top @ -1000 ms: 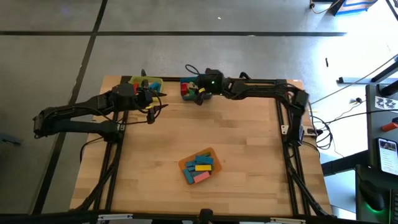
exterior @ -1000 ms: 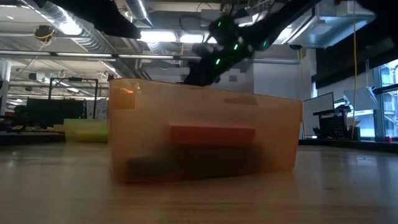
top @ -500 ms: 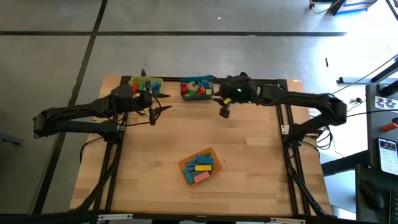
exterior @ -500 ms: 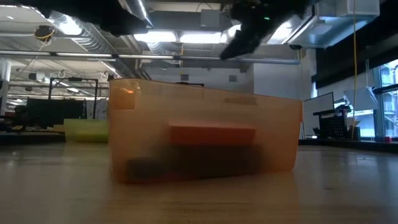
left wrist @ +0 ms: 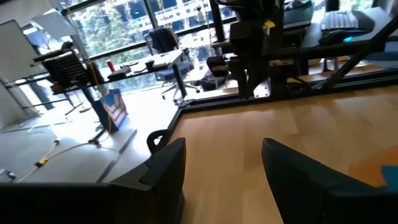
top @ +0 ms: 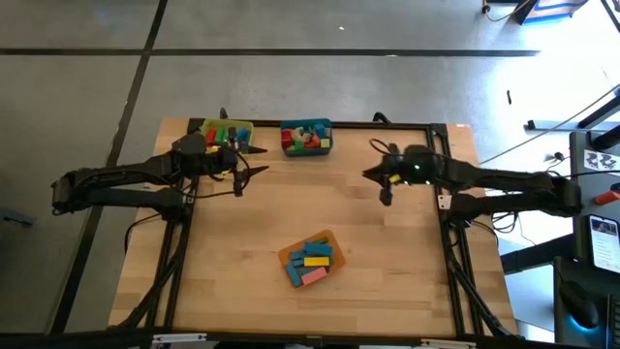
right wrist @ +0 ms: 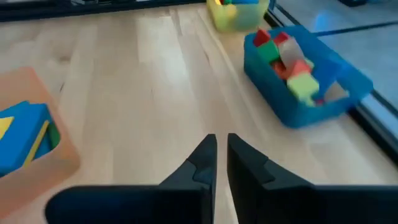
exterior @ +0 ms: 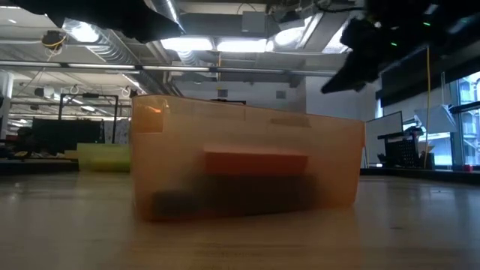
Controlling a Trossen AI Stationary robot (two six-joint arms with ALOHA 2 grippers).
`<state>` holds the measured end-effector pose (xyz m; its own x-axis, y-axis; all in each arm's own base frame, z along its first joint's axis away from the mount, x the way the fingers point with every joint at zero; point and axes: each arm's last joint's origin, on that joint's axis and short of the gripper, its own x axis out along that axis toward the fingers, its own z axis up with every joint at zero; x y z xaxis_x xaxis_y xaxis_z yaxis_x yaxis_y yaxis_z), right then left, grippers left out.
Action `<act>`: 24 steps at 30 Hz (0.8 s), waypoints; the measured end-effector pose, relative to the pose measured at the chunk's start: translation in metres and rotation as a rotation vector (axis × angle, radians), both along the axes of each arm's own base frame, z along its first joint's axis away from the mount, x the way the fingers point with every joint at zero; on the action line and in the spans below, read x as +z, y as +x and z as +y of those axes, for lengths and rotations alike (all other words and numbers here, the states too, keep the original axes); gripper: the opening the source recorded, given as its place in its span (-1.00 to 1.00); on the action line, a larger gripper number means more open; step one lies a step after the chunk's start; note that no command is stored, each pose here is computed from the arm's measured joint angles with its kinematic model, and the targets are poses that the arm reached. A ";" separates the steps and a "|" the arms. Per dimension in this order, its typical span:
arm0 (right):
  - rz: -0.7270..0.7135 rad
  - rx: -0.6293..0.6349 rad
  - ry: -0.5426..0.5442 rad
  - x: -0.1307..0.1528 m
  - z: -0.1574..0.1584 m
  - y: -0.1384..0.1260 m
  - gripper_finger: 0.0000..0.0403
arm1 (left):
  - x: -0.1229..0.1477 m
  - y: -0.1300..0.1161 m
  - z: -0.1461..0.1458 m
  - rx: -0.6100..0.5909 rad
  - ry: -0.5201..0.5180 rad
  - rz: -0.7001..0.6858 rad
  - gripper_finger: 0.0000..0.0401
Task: Sort blocks by size
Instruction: Return to Home Position
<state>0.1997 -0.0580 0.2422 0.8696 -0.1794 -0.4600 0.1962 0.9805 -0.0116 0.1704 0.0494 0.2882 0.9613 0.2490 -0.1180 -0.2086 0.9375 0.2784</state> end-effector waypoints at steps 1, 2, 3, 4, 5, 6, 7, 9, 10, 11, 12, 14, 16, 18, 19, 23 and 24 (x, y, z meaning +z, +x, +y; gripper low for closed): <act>-0.007 -0.007 0.011 -0.004 0.002 -0.007 -0.84 | 0.000 0.000 0.000 -0.008 -0.003 0.001 -0.02; -0.016 -0.011 0.018 -0.006 0.004 -0.014 -0.84 | 0.000 0.000 0.000 -0.014 -0.011 -0.001 -0.02; -0.032 -0.016 0.025 -0.008 0.006 -0.020 -0.84 | 0.000 0.000 -0.001 -0.021 -0.020 -0.004 -0.02; -0.054 -0.023 0.032 -0.008 0.008 -0.026 -0.84 | 0.000 0.000 -0.001 -0.027 -0.030 -0.005 -0.02; -0.078 -0.030 0.042 -0.009 0.010 -0.033 -0.84 | -0.001 0.000 -0.001 -0.033 -0.045 -0.004 -0.02; -0.099 -0.037 0.047 -0.010 0.012 -0.039 -0.84 | -0.001 0.000 -0.001 -0.039 -0.058 0.001 -0.02; -0.121 -0.053 0.052 -0.012 0.013 -0.045 -0.84 | -0.003 0.000 -0.002 -0.044 -0.076 0.001 -0.02; -0.159 -0.084 0.055 -0.016 0.016 -0.056 -0.84 | -0.010 0.000 -0.002 -0.045 -0.102 0.004 -0.02; -0.187 -0.094 0.055 -0.018 0.017 -0.060 -0.84 | -0.014 0.000 -0.002 -0.043 -0.112 0.004 -0.02; -0.214 -0.102 0.060 -0.020 0.018 -0.065 -0.84 | -0.019 0.000 -0.002 -0.042 -0.123 0.003 -0.02; -0.237 -0.102 0.058 -0.023 0.020 -0.070 -0.84 | -0.023 0.000 -0.002 -0.040 -0.132 -0.002 -0.02; -0.280 -0.104 0.050 -0.026 0.022 -0.078 -0.84 | -0.031 0.000 -0.002 -0.039 -0.147 -0.015 -0.02; -0.305 -0.104 0.051 -0.032 0.024 -0.084 -0.84 | -0.040 -0.001 -0.002 -0.036 -0.170 -0.029 -0.02; -0.328 -0.103 0.047 -0.037 0.025 -0.089 -0.84 | -0.049 -0.002 -0.002 -0.034 -0.190 -0.046 -0.02; -0.342 -0.104 0.047 -0.039 0.026 -0.091 -0.84 | -0.053 -0.004 -0.003 -0.034 -0.196 -0.059 -0.02; -0.394 -0.103 0.070 -0.048 0.028 -0.099 -0.84 | -0.070 -0.012 -0.005 -0.018 -0.212 -0.098 -0.02; -0.403 -0.105 0.076 -0.051 0.029 -0.100 -0.84 | -0.073 -0.014 -0.005 -0.012 -0.210 -0.113 -0.02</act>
